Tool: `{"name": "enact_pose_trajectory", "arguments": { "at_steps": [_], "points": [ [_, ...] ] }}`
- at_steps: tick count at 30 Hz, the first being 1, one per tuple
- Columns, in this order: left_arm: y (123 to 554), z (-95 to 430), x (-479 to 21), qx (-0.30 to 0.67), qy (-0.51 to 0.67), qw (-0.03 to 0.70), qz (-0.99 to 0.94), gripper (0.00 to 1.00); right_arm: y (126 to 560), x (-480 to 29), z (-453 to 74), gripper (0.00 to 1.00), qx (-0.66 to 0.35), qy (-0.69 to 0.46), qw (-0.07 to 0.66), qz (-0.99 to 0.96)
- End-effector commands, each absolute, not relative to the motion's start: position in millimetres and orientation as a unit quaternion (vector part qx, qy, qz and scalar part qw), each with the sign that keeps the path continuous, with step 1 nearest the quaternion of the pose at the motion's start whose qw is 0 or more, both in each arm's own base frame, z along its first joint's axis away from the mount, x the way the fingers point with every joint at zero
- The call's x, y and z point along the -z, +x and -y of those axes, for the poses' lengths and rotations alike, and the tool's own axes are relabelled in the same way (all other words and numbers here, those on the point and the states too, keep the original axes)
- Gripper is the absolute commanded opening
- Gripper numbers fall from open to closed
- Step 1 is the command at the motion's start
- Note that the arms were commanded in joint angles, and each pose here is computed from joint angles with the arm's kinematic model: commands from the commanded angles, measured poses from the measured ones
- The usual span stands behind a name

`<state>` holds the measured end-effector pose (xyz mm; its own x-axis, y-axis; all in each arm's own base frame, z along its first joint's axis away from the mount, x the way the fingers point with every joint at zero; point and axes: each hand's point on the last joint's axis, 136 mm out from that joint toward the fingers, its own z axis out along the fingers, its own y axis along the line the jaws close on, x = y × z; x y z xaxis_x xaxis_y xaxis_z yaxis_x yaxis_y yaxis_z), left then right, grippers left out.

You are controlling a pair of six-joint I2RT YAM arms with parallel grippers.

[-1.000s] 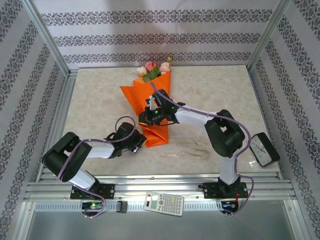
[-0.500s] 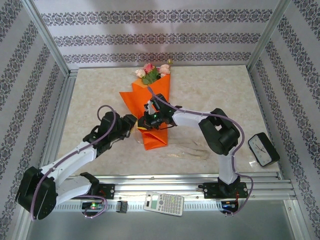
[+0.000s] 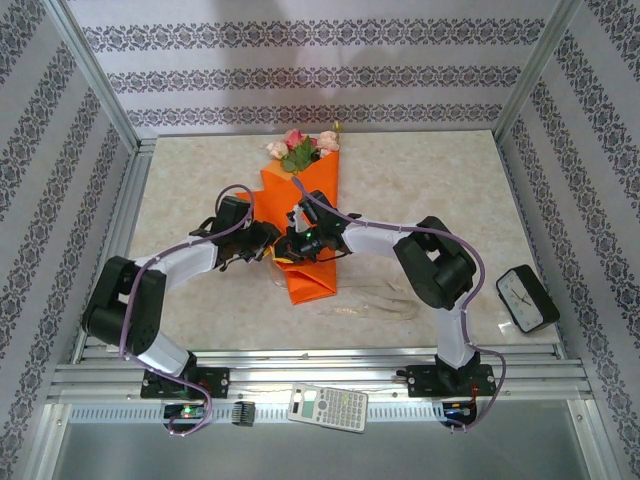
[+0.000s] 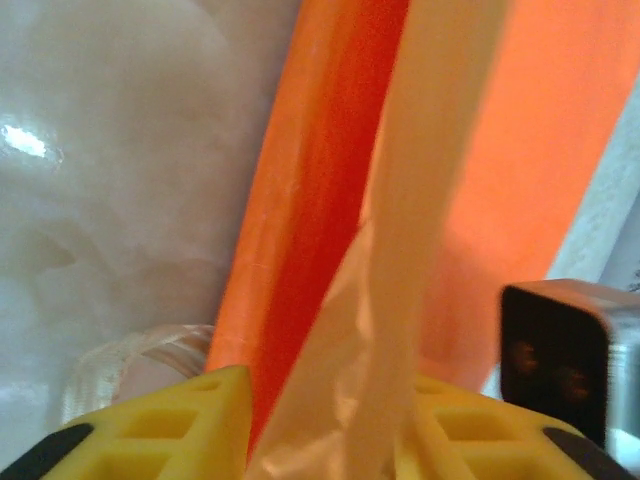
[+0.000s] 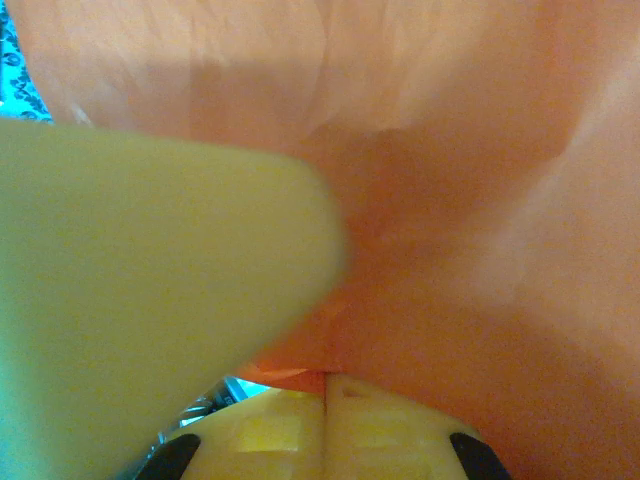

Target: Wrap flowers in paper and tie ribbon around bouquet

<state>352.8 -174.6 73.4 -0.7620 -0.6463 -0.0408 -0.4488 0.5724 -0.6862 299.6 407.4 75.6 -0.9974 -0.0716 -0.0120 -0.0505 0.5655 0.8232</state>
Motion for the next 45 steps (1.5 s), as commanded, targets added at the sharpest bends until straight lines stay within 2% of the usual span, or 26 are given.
{"name": "enact_pose_trajectory", "arguments": {
  "at_steps": [1,3,6,10,13,19,26,37,42,45],
  "points": [
    [339.0,169.3,-54.3,0.314,-0.285,0.120,-0.898,0.20,290.1,-71.0,-407.4,0.06,0.455,0.045,0.019,0.889],
    [336.7,162.8,-47.8,0.290,-0.272,0.121,-0.910,0.01,289.9,-75.5,-404.8,0.21,0.452,0.044,0.015,0.891],
    [336.0,156.5,-39.8,0.265,-0.255,0.121,-0.922,0.00,292.8,-92.7,-393.9,0.42,0.447,0.040,-0.007,0.894],
    [339.0,150.4,-33.5,0.243,-0.239,0.123,-0.932,0.00,295.2,-115.7,-364.6,0.52,0.449,0.022,-0.034,0.892],
    [340.8,145.5,-33.0,0.227,-0.231,0.126,-0.938,0.00,291.6,-111.8,-331.8,0.53,0.437,0.002,-0.040,0.899],
    [336.1,139.7,-26.0,0.209,-0.226,0.116,-0.945,0.00,280.2,-69.1,-279.3,0.52,0.414,-0.039,-0.021,0.909],
    [335.7,134.1,-19.0,0.189,-0.222,0.106,-0.951,0.00,255.2,-42.2,-272.5,0.54,0.400,-0.027,0.008,0.916],
    [331.6,130.4,-9.2,0.177,-0.224,0.101,-0.953,0.00,240.2,-32.5,-293.0,0.52,0.419,-0.004,0.038,0.907],
    [336.6,136.2,-23.3,0.203,-0.232,0.118,-0.944,0.00,247.1,-31.6,-300.8,0.47,0.418,-0.010,0.035,0.908],
    [338.8,138.2,-43.8,0.220,-0.241,0.134,-0.936,0.00,249.3,-31.2,-300.6,0.48,0.416,-0.019,0.029,0.908]
  ]
}}
